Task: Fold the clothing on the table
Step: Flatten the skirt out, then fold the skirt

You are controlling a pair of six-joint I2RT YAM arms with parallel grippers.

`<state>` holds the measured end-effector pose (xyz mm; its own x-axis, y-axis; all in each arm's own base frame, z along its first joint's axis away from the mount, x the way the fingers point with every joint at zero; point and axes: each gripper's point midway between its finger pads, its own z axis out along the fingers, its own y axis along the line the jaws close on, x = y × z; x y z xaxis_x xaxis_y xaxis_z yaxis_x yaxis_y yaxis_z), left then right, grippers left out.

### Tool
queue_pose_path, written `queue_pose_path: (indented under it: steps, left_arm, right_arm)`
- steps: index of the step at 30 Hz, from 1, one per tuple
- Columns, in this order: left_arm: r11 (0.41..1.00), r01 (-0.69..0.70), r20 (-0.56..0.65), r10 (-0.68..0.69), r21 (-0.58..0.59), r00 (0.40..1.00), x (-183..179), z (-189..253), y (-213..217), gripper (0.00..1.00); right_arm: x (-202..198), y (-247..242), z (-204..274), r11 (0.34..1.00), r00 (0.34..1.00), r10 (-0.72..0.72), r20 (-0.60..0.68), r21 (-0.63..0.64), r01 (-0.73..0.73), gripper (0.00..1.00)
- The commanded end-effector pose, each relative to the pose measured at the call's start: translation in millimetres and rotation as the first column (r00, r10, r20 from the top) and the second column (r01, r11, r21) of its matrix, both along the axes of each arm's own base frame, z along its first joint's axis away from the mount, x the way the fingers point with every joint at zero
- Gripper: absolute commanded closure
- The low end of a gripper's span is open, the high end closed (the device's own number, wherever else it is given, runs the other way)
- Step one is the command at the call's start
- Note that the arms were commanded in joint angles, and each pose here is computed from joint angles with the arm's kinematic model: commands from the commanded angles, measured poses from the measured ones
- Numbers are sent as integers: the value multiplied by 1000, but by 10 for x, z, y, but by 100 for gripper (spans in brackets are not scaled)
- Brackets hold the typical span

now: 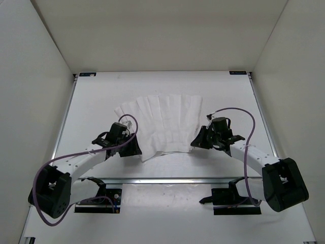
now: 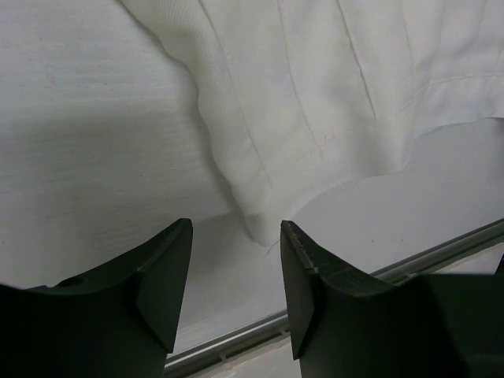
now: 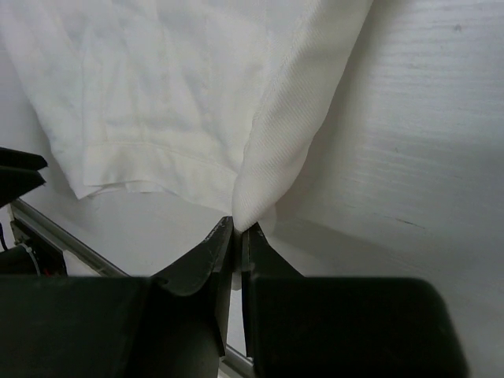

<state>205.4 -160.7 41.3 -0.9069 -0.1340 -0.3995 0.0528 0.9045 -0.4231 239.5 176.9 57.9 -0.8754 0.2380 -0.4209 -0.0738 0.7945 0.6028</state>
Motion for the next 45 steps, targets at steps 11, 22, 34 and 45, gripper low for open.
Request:
queue_pose_path:
  steps: [11,22,34,45]
  left_arm:
    - [999,31,-9,-31,-16,999,17,-171,-372,73]
    - [997,-68,228,61,23,972,399,967,87,100]
    - [995,34,110,-24,-91,994,-625,718,125,100]
    - [972,-35,238,92,-232,967,-209,1431,132,100]
  right_arm:
    - [151,-64,188,999,992,-34,125,17,32,100]
    - [49,-210,885,1000,980,4,201,-20,0,100]
    - [-950,-237,737,998,997,55,53,7,-55,100]
    - [-1037,-175,1198,983,994,109,-5,146,-107,100]
